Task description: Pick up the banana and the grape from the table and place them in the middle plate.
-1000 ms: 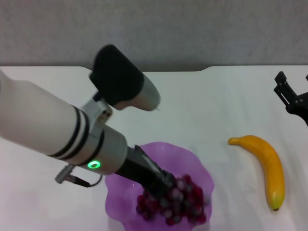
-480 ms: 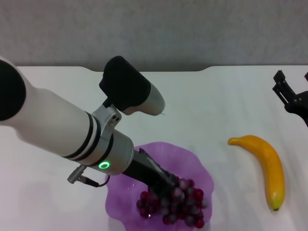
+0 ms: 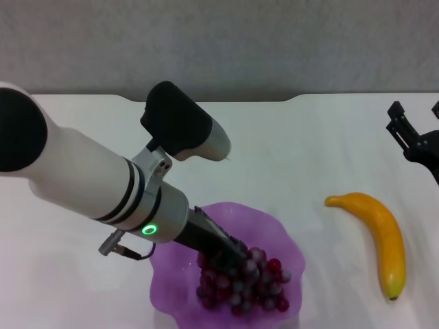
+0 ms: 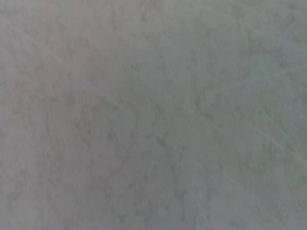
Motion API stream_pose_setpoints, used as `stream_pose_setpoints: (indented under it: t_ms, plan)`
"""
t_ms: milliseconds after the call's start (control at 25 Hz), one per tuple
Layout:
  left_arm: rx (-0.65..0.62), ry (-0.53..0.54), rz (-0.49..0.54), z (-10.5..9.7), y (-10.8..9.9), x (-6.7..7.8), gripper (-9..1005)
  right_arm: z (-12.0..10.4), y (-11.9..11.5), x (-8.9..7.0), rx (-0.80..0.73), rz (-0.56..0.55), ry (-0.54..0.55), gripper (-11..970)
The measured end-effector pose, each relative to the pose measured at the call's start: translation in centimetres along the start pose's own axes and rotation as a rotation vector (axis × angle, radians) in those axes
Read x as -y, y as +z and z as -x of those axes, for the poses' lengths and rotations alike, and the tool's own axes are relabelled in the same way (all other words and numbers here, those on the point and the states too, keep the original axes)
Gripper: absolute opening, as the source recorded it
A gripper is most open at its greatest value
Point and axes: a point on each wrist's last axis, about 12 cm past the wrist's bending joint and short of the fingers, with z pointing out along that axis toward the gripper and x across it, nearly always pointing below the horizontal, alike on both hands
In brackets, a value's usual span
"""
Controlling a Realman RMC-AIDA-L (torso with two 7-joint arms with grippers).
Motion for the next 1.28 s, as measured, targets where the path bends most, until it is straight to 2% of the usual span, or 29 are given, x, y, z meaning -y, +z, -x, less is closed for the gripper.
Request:
stream_pose_setpoints:
  t_ms: [40, 240, 480, 640, 760, 1000, 1120, 1280]
  plan:
    - [0.003, -0.002, 0.003, 0.0, 0.0, -0.1, 124, 0.0, 0.0, 0.0, 0.000, 0.000, 0.000, 794]
    - [0.038, -0.014, 0.021, 0.0, -0.3, -0.4, 251, 0.0, -0.1, 0.0, 0.000, -0.002, 0.001, 792]
    - [0.077, -0.003, 0.032, 0.1, -1.1, -0.5, 489, 0.0, -0.2, 0.1, 0.000, -0.005, 0.002, 790]
    - [0.149, 0.030, 0.053, 0.5, -2.6, -0.2, 619, 0.0, -0.2, 0.1, 0.000, -0.005, 0.002, 789]
    - [0.240, 0.046, 0.094, 1.0, -4.3, -0.7, 717, 0.0, -0.2, 0.1, 0.002, -0.004, 0.001, 788]
    - [0.487, 0.035, 0.216, 1.3, -7.2, -3.5, 886, 0.0, -0.1, 0.0, 0.006, -0.002, 0.001, 786]
    - [0.631, 0.036, 0.319, 0.4, -8.0, -5.1, 885, 0.1, 0.0, 0.0, 0.007, 0.000, 0.001, 785]
    - [0.711, 0.010, 0.444, -1.7, -8.0, -7.5, 885, 0.0, -0.1, 0.1, 0.003, -0.003, 0.001, 783]
